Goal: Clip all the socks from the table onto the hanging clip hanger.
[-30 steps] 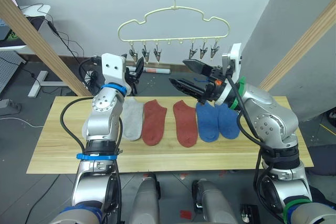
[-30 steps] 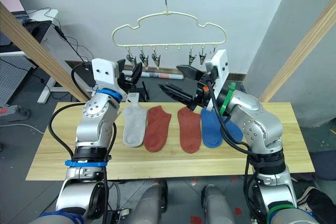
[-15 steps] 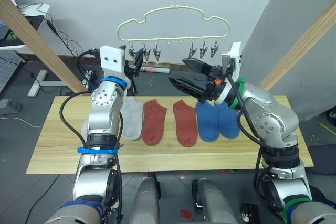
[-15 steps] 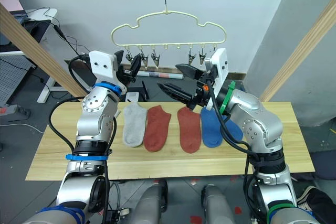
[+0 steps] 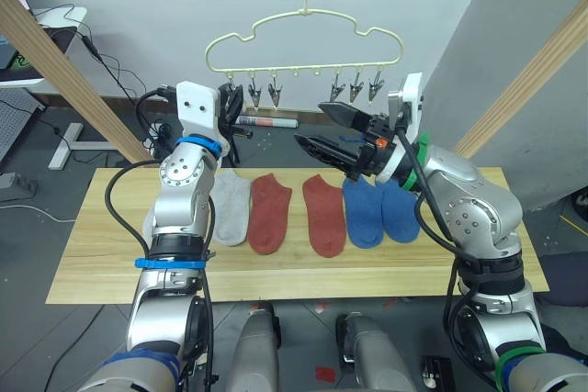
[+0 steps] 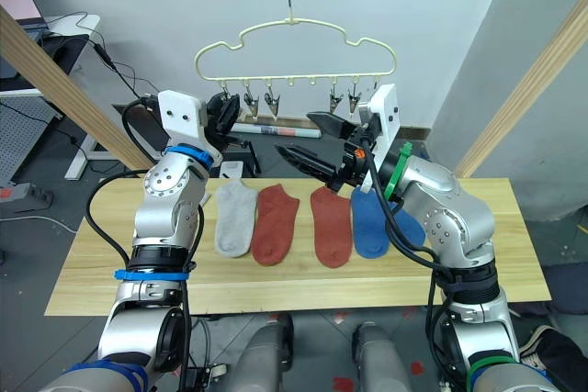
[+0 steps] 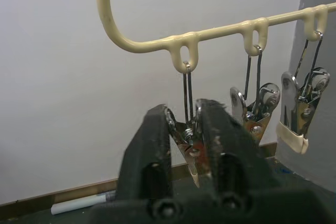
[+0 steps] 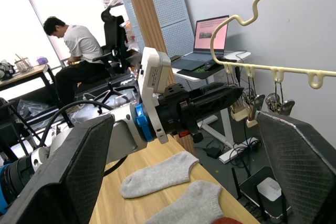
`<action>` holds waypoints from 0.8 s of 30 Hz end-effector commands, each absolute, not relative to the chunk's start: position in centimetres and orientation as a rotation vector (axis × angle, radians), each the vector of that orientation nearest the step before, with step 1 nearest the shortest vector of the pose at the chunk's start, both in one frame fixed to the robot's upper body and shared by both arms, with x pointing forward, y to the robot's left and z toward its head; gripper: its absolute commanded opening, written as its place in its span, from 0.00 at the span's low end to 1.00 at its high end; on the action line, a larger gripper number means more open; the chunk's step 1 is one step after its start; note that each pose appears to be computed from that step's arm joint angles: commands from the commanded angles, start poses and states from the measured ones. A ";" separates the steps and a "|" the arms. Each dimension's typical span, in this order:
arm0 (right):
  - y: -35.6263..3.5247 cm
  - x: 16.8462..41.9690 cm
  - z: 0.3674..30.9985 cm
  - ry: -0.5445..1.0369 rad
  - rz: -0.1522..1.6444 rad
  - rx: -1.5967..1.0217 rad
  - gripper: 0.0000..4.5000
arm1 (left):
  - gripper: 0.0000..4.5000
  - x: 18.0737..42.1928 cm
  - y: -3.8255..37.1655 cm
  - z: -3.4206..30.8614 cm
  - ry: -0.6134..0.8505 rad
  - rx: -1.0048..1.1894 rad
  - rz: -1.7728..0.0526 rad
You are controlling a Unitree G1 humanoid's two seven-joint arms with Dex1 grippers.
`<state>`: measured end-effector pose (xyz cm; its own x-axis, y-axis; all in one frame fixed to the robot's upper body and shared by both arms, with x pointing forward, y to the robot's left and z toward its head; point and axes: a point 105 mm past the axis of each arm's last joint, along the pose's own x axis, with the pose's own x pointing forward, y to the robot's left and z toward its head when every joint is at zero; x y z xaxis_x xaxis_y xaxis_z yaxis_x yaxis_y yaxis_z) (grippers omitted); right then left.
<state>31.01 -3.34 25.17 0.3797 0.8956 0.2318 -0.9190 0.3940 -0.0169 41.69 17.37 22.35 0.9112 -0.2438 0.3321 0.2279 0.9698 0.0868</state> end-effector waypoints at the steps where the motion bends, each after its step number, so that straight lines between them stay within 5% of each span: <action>1: -3.4 30.2 26.9 -0.294 1.177 0.110 1.00 | 0.02 41.3 17.2 24.3 -0.415 0.054 -0.253; 5: -3.8 30.7 25.6 -0.243 1.137 0.073 1.00 | 0.02 41.3 17.2 24.3 -0.405 0.076 -0.260; 15: -14.4 37.0 13.0 0.259 0.535 -0.364 1.00 | 0.02 40.3 17.6 23.0 -0.305 0.128 -0.315; 24: -18.8 38.4 7.1 0.447 0.377 -0.402 1.00 | 0.02 39.4 17.9 22.2 -0.275 0.096 -0.306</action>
<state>38.07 -18.49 7.00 0.8220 0.2758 -0.4982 -0.4513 0.8491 -0.2745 39.84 17.56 21.52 0.9197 -0.3208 0.2263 0.2961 0.9453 0.1367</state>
